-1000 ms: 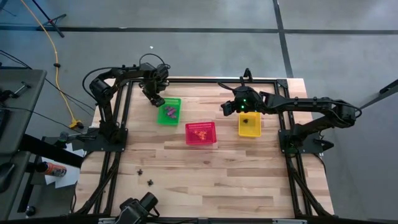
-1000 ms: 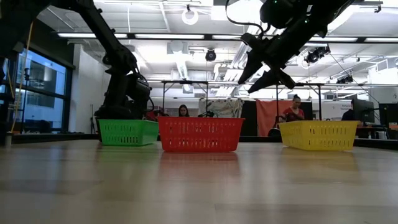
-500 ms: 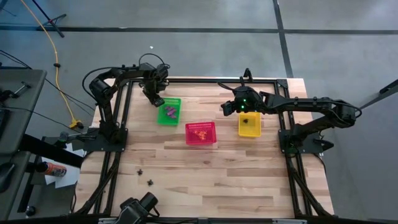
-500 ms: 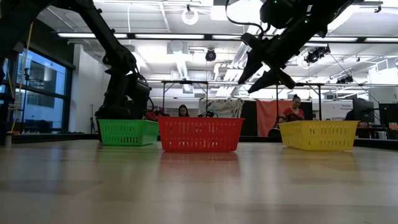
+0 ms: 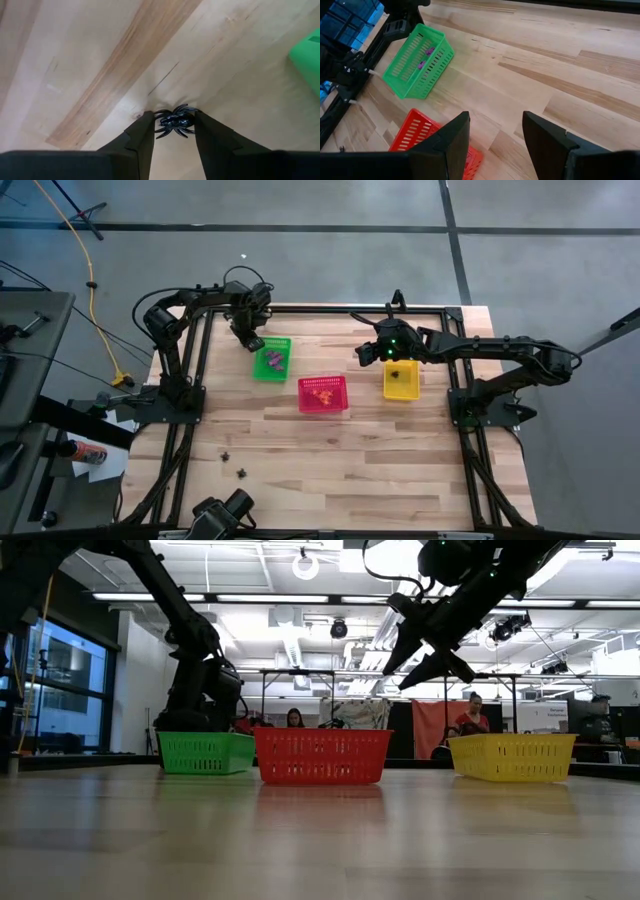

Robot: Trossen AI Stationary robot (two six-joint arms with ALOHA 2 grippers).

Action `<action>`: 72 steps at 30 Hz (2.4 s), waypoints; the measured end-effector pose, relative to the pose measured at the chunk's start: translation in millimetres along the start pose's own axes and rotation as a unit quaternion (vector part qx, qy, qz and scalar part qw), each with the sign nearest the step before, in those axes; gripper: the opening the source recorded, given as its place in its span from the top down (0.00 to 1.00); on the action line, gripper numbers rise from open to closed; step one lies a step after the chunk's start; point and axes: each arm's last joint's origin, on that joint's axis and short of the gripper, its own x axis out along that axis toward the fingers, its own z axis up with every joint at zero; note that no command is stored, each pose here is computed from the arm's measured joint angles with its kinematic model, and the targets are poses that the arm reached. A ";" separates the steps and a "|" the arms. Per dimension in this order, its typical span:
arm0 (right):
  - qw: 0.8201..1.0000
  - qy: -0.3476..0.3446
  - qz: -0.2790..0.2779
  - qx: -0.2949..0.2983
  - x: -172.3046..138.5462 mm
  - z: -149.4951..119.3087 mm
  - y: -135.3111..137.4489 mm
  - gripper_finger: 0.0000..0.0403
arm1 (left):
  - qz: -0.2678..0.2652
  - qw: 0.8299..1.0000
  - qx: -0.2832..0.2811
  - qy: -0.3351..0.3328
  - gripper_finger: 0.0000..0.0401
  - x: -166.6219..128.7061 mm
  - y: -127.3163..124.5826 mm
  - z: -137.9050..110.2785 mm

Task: Sort Halloween decoration
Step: Put the black spider toy into the yellow bin

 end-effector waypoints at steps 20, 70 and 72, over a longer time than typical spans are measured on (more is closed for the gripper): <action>1.000 0.000 0.000 0.000 -0.1 0.0 0.0 0.56 | 0.053 0.998 -0.031 -0.014 0.71 -57.2 19.1 15.6; 0.900 -0.174 0.235 -0.322 -66.0 6.3 58.2 0.56 | -0.543 0.605 0.120 -0.570 0.71 -133.3 -171.5 -59.2; 0.892 -0.186 0.248 -0.329 -64.8 3.9 64.2 0.56 | -0.539 0.599 0.131 -0.578 0.71 -136.9 -169.1 -62.1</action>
